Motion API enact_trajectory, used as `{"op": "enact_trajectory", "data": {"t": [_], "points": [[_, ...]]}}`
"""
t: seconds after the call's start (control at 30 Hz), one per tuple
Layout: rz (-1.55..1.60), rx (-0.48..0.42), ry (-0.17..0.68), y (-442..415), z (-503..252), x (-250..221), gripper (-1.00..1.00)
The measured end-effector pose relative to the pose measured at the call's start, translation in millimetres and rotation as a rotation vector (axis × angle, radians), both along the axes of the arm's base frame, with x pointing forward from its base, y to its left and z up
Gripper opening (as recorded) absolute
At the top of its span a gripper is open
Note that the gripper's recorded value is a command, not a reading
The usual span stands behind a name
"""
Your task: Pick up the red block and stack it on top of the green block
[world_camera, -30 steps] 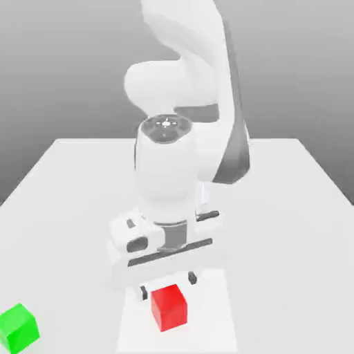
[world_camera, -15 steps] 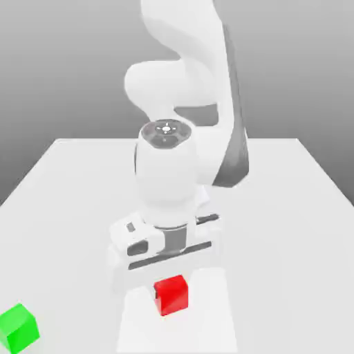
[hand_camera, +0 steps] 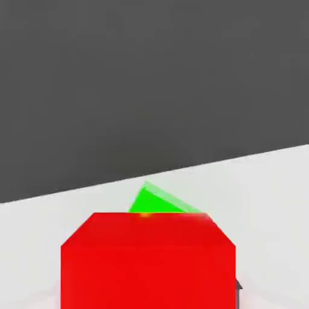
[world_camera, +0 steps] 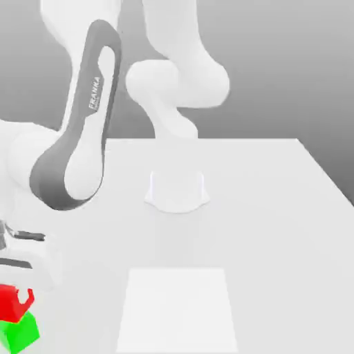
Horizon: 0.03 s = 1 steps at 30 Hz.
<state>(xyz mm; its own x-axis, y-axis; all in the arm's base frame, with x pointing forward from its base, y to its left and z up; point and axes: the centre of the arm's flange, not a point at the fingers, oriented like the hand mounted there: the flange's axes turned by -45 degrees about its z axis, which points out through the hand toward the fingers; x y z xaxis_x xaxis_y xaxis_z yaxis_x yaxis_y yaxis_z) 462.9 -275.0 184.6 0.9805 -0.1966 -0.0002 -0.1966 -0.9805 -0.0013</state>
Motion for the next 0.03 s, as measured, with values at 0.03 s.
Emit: {"op": "enact_trajectory", "data": {"t": [0.03], "points": [[0.000,0.000,0.000,0.0,0.0,0.0,1.00]]}}
